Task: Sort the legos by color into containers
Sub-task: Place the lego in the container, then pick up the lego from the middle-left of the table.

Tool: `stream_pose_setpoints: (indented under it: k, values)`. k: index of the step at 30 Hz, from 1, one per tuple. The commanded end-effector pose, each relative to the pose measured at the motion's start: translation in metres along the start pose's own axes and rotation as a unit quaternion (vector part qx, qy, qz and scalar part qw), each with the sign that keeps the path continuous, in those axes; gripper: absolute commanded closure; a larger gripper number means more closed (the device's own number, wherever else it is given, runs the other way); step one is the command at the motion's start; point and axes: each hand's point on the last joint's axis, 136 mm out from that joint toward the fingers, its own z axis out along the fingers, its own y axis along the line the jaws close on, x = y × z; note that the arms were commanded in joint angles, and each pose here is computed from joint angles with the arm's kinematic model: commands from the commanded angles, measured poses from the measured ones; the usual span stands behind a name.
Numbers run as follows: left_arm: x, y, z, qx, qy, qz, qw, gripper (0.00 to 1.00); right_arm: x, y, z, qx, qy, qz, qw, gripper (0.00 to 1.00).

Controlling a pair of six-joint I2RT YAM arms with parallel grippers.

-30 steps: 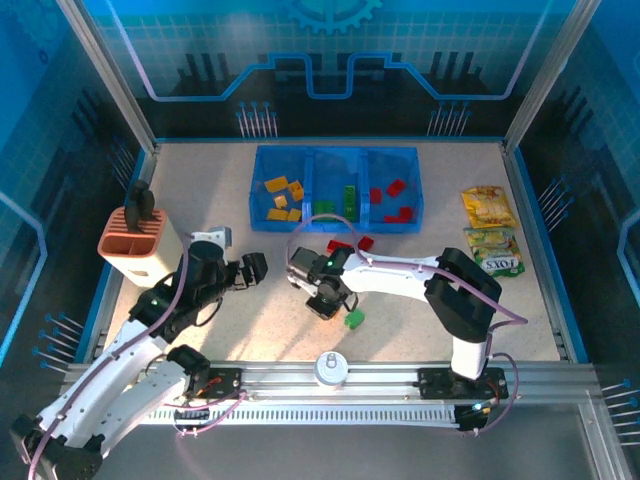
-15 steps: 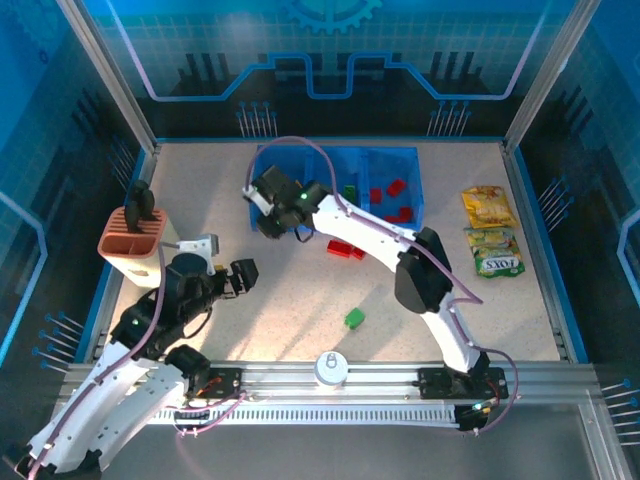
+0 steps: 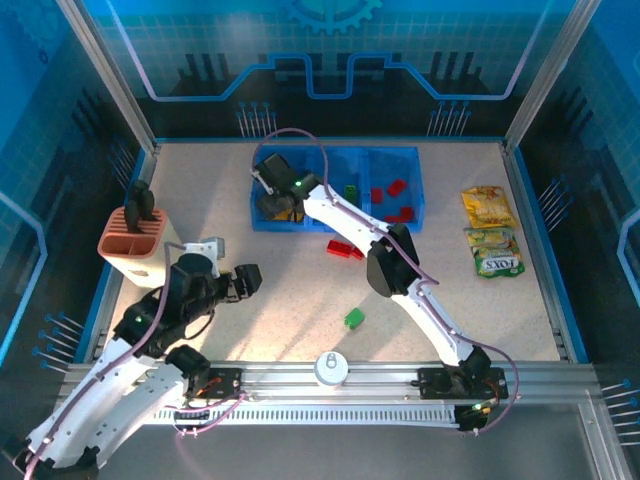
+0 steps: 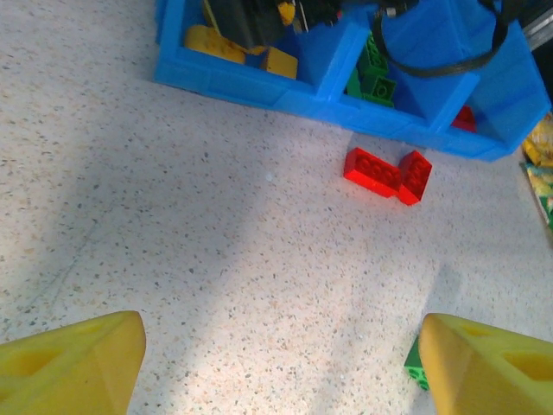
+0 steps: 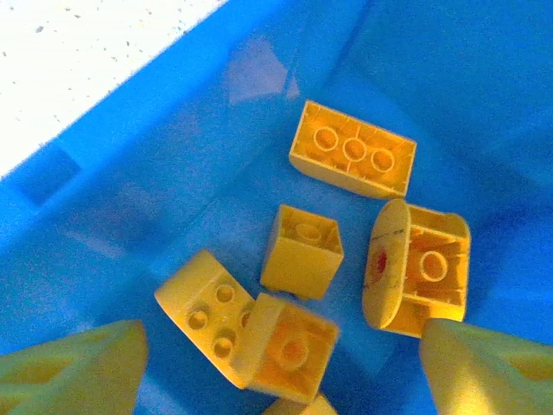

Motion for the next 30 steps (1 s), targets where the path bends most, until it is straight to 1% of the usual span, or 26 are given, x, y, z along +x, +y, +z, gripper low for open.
stream_pose_setpoints:
  k: [1,4,7,9,11,13,16,21,26,28,30]
  values:
    - [0.001,-0.025,0.005,0.025,0.018,0.057,0.998,0.17,-0.053,-0.015,-0.079,-0.01,-0.073,0.023,0.997,0.1]
    - [0.01,-0.05,0.018,0.039,0.038,0.116,0.992,0.16,-0.07,-0.022,-0.149,-0.033,-0.109,0.04,0.993,0.09]
    - [0.024,-0.079,0.04,0.057,0.081,0.168,0.981,0.15,-0.07,-0.045,-0.213,-0.013,-0.15,0.051,0.987,0.06]
    - [0.039,-0.098,0.057,0.064,0.114,0.207,0.97,0.15,-0.056,-0.067,-0.245,0.01,-0.162,0.064,0.985,0.05]
    - [0.054,-0.117,0.072,0.075,0.145,0.239,0.957,0.14,-0.036,-0.086,-0.27,0.028,-0.167,0.08,0.982,0.03]
    - [0.071,-0.132,0.089,0.083,0.181,0.261,0.945,0.14,-0.012,-0.1,-0.287,0.04,-0.17,0.097,0.98,0.01]
    - [0.1,-0.151,0.113,0.09,0.229,0.292,0.924,0.14,0.034,-0.111,-0.299,0.047,-0.161,0.123,0.978,0.0]
    - [0.144,-0.165,0.146,0.085,0.287,0.328,0.896,0.14,0.117,-0.118,-0.296,0.063,-0.122,0.171,0.976,0.0]
    - [0.173,-0.162,0.169,0.068,0.327,0.35,0.875,0.15,0.184,-0.112,-0.288,0.062,-0.088,0.212,0.971,0.0]
    - [0.181,-0.161,0.176,0.065,0.338,0.355,0.869,0.17,0.205,-0.11,-0.286,0.06,-0.076,0.223,0.97,0.0]
    - [0.189,-0.16,0.181,0.061,0.348,0.359,0.864,0.21,0.221,-0.108,-0.286,0.06,-0.068,0.231,0.969,0.0]
